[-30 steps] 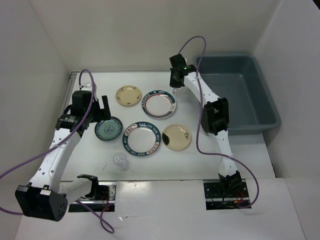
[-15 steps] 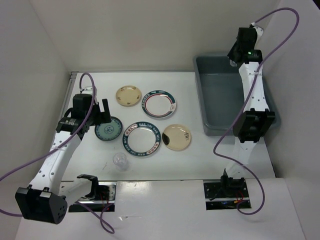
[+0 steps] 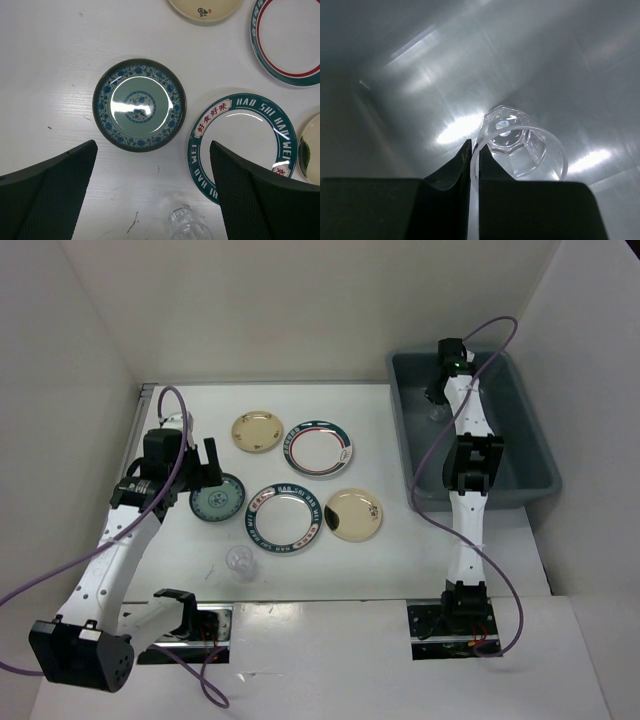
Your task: Place the mixed dishes into the plastic bin
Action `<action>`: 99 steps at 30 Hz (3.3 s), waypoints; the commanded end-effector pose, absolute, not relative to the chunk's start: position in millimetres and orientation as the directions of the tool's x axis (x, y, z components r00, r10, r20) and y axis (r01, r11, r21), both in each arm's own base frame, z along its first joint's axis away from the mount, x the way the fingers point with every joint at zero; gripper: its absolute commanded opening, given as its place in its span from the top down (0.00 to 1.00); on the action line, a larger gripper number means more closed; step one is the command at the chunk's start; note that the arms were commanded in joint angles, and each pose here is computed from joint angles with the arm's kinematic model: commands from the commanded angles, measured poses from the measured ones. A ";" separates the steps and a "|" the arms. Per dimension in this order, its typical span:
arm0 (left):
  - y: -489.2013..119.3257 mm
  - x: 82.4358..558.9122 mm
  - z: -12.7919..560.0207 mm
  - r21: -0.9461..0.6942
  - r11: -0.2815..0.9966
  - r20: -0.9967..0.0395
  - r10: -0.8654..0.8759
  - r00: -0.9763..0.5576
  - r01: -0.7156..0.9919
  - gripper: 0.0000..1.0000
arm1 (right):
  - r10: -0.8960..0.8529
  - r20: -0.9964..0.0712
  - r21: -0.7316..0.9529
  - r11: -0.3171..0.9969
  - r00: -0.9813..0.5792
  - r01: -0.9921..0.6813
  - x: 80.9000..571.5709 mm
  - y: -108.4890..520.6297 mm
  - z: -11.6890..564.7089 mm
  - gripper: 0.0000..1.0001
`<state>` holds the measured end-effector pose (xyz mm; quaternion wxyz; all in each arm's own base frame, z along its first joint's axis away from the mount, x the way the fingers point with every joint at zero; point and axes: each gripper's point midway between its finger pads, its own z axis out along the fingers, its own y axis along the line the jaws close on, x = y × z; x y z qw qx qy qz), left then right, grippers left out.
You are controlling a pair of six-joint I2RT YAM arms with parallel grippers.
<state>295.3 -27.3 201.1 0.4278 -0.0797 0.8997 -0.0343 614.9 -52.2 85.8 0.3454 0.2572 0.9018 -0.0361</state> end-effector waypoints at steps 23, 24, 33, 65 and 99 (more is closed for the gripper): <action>-32.7 304.6 197.1 -0.152 0.983 -0.768 -0.185 -0.614 -0.106 0.00 | 0.402 -0.799 0.393 0.912 -0.446 0.118 624.1 36.9 291.1 0.47; -32.7 304.6 197.1 -0.152 0.983 -0.768 -0.185 -0.614 -0.106 0.00 | 0.381 -0.822 0.410 0.912 -0.423 0.023 608.6 62.2 328.8 0.46; -33.5 302.2 189.8 -0.227 0.958 -0.765 -0.287 -0.576 -0.175 0.00 | 0.095 -0.786 0.328 0.902 -0.611 -0.281 514.1 265.4 271.9 0.43; -84.0 389.4 181.5 -0.711 0.695 -0.615 -0.689 -0.384 -0.109 0.28 | -0.006 -0.674 -0.018 1.000 -0.738 0.008 481.2 256.0 103.6 0.43; -196.6 490.0 49.1 -0.772 0.633 -0.435 -0.582 -0.687 -0.047 0.45 | 0.160 -0.721 0.072 0.985 -0.674 0.156 538.4 206.8 159.1 0.48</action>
